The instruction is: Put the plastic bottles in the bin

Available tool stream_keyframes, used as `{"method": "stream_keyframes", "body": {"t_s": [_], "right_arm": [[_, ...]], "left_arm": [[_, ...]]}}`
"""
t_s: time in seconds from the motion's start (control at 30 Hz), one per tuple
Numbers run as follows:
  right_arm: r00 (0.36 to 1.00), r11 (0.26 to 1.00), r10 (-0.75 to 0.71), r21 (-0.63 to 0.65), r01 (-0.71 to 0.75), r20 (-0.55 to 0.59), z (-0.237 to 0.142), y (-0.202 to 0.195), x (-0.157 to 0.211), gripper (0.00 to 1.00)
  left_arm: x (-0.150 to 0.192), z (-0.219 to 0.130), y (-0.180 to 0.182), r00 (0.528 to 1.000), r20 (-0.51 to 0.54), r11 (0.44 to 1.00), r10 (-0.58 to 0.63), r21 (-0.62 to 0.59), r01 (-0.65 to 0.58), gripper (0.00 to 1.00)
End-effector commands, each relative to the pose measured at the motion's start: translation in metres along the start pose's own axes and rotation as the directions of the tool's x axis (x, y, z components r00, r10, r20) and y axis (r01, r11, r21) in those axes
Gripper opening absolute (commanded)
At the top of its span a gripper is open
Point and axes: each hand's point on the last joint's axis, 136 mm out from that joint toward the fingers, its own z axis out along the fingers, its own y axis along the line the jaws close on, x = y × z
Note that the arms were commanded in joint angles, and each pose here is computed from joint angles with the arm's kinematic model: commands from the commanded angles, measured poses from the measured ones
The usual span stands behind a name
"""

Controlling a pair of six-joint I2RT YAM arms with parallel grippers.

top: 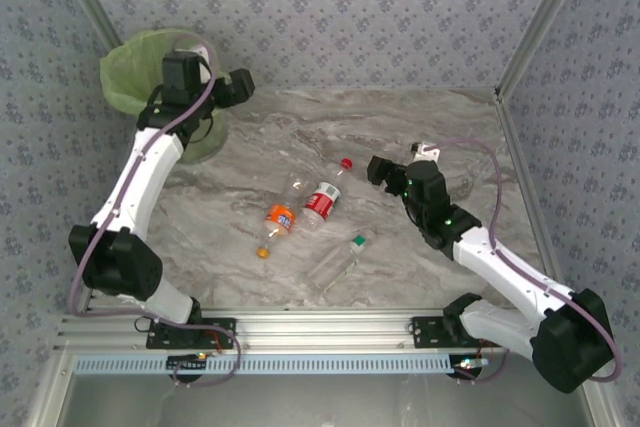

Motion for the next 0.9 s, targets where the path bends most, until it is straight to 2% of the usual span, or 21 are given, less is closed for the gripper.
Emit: {"method": "stream_keyframes", "body": {"t_s": [0.0,0.1,0.2,0.37,0.57,0.87], "right_arm": [[0.999,0.997,0.030,0.072,-0.031,0.022,0.002,-0.017,0.002,0.99],[0.999,0.998,0.044,0.042,-0.044,-0.012,0.003,-0.017,0.004,0.99],[0.991,0.987,0.130,0.099,-0.126,-0.041,0.000,-0.032,0.006,0.99],[0.996,0.996,0.087,-0.019,-0.087,0.004,-0.009,-0.023,0.006,0.99],[0.990,0.995,-0.075,-0.076,0.067,-0.116,-0.010,-0.008,0.028,0.99],[0.956,0.967,-0.223,-0.164,0.193,-0.189,-0.017,0.012,0.050,0.99]], "left_arm": [[-0.011,-0.018,-0.017,0.995,0.079,0.998,0.058,0.020,-0.059,0.99],[-0.001,-0.018,-0.020,0.997,0.044,0.998,0.064,0.018,-0.065,0.99],[0.021,-0.016,-0.025,0.997,-0.001,0.997,0.074,0.030,-0.074,0.99],[0.051,-0.016,-0.032,0.988,-0.074,0.990,0.136,0.051,-0.133,0.99],[0.090,-0.015,-0.046,0.963,-0.165,0.973,0.214,0.119,-0.196,0.99],[0.146,-0.012,-0.055,0.902,-0.291,0.945,0.318,0.170,-0.279,0.99]]}}
